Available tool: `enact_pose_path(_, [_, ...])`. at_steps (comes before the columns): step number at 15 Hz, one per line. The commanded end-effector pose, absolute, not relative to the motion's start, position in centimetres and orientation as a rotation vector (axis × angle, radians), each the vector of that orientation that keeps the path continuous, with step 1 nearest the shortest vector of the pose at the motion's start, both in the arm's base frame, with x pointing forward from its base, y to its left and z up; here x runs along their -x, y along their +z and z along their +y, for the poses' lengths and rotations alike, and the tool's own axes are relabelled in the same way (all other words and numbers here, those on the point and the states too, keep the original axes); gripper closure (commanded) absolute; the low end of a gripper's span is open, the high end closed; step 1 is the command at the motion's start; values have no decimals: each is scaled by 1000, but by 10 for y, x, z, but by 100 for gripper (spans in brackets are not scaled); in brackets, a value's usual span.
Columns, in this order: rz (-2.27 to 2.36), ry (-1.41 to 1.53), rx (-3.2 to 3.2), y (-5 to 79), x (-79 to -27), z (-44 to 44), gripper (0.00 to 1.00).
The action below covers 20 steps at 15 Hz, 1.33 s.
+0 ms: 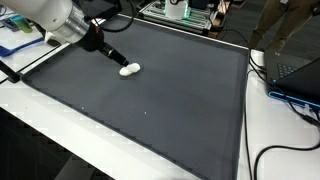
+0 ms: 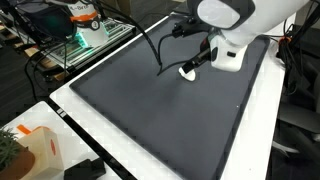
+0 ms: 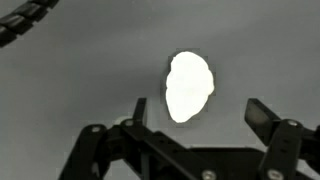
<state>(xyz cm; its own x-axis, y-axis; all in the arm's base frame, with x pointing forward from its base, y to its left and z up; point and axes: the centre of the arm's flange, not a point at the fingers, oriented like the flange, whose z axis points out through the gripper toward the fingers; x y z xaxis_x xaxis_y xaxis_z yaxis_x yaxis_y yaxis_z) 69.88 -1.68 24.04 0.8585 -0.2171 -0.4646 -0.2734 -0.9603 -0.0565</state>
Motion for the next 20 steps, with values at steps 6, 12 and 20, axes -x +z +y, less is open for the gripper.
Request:
enact_pose_path(6, [154,416,3082,332,-579,14,0])
enact_pose_path(12, [371,305,3041,348,-513,46,0])
enact_pose_path(20, [271,270,3097,357,-486,66,0])
